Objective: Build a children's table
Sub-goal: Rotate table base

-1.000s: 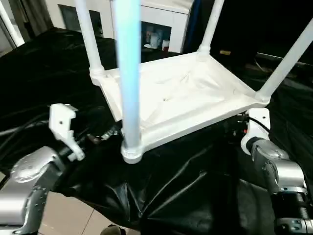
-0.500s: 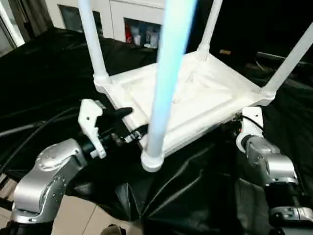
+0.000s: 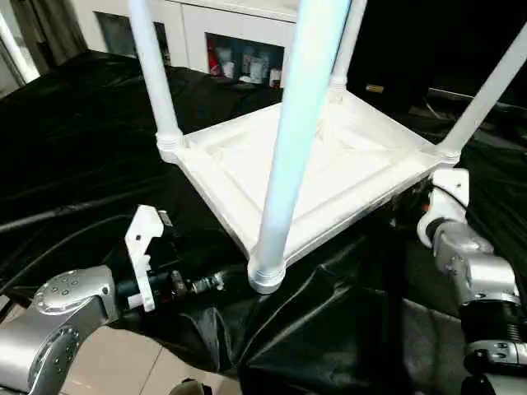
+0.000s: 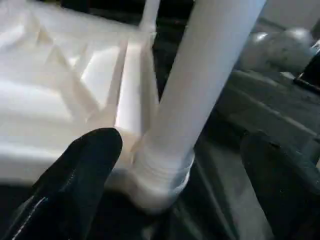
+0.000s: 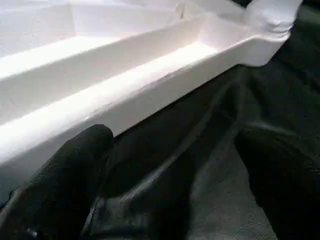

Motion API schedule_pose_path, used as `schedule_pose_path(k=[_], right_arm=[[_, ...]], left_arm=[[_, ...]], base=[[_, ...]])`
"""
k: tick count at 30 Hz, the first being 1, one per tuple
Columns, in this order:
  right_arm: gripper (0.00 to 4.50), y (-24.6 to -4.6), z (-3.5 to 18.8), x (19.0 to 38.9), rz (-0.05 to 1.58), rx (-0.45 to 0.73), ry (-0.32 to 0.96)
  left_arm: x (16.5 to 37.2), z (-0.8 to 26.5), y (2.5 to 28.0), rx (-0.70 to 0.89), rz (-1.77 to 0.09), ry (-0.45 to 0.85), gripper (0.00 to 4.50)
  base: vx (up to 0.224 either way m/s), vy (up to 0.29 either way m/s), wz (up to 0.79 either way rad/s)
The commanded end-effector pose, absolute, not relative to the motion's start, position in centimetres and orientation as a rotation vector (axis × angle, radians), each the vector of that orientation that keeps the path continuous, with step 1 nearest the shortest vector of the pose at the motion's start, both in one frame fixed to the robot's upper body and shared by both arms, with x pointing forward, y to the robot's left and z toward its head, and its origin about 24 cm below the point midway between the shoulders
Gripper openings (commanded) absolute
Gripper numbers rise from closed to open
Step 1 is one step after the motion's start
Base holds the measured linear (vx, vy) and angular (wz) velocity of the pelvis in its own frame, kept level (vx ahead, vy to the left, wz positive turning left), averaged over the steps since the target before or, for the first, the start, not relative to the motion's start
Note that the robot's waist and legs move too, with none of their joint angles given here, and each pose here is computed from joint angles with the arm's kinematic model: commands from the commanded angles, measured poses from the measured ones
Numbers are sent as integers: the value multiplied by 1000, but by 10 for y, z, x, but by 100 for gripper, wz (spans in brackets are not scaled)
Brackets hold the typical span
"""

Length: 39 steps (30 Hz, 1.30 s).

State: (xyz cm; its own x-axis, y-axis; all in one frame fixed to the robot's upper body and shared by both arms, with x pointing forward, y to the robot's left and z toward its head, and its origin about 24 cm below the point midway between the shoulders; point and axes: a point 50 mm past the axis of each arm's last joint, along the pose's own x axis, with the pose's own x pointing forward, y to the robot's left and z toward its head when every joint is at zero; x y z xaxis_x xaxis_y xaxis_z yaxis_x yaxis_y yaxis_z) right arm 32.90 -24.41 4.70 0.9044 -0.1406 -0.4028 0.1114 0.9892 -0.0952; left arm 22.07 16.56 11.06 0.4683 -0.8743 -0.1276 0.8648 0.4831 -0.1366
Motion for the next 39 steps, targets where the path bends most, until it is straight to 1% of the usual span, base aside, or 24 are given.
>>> schedule_pose_path(k=[1, 2, 4, 5, 10, 13, 14, 15, 16, 18, 19, 20, 21, 24, 25, 26, 28, 31, 33, 35, 37, 38, 39], right_arm=[[450, -237, 51, 336, -95, -88, 403], [450, -236, 50, 337, -89, -90, 406], [450, -228, 46, 341, -57, -103, 420], [450, -225, 42, 342, -52, -120, 435], [450, -213, 28, 349, -31, -156, 485], [450, -211, 26, 350, -24, -156, 491], [450, -206, 23, 351, -7, -159, 501], [450, -191, 20, 354, 42, -144, 504], [450, -189, 20, 355, 49, -142, 503], [450, -172, 22, 360, 94, -126, 485], [450, -165, 24, 362, 113, -125, 475], [450, -154, 26, 364, 148, -121, 459], [450, -154, 26, 364, 149, -121, 459], [450, -135, 30, 368, 208, -123, 438], [450, -132, 30, 369, 217, -124, 436], [450, -123, 32, 370, 247, -126, 427], [450, -113, 34, 371, 280, -128, 418], [450, -105, 34, 370, 303, -123, 415], [450, -105, 34, 370, 302, -124, 415], [450, -102, 34, 370, 301, -125, 414], [450, -104, 33, 371, 277, -127, 412], [450, -106, 33, 371, 265, -126, 411], [450, -106, 33, 371, 265, -126, 411]], left_arm=[[226, 120, 152, -47, -1077, 116, 445], [228, 121, 150, -51, -1073, 106, 445], [238, 127, 137, -76, -1054, 54, 445], [240, 128, 131, -87, -1073, 42, 445], [242, 135, 105, -143, -1187, 13, 445], [242, 136, 102, -150, -1196, 8, 445], [243, 139, 96, -147, -1208, -8, 445], [244, 147, 81, -171, -1258, -48, 445], [245, 148, 79, -176, -1263, -53, 445], [244, 159, 67, -224, -1317, -88, 445], [243, 162, 64, -235, -1345, -97, 445], [239, 166, 58, -238, -1390, -108, 445], [239, 166, 58, -238, -1391, -108, 445], [232, 171, 49, -243, -1451, -118, 445], [231, 172, 47, -247, -1460, -118, 445], [230, 173, 42, -244, -1479, -119, 445], [229, 174, 34, -241, -1490, -125, 445], [228, 177, 26, -257, -1510, -135, 445], [230, 177, 24, -252, -1498, -141, 445], [238, 175, 19, -222, -1445, -135, 445], [254, 169, 17, -142, -1337, -117, 445], [259, 167, 18, -120, -1304, -106, 445], [259, 167, 18, -120, -1304, -106, 445]], base=[[0, 0, 0], [0, 0, 0], [0, 0, 0], [0, 0, 0], [0, 0, 0], [0, 0, 0], [0, 0, 0], [0, 0, 0], [0, 0, 0], [0, 0, 0], [0, 0, 0], [0, 0, 0], [0, 0, 0], [0, 0, 0], [0, 0, 0], [0, 0, 0], [0, 0, 0], [0, 0, 0], [0, 0, 0], [0, 0, 0], [0, 0, 0], [0, 0, 0], [0, 0, 0]])
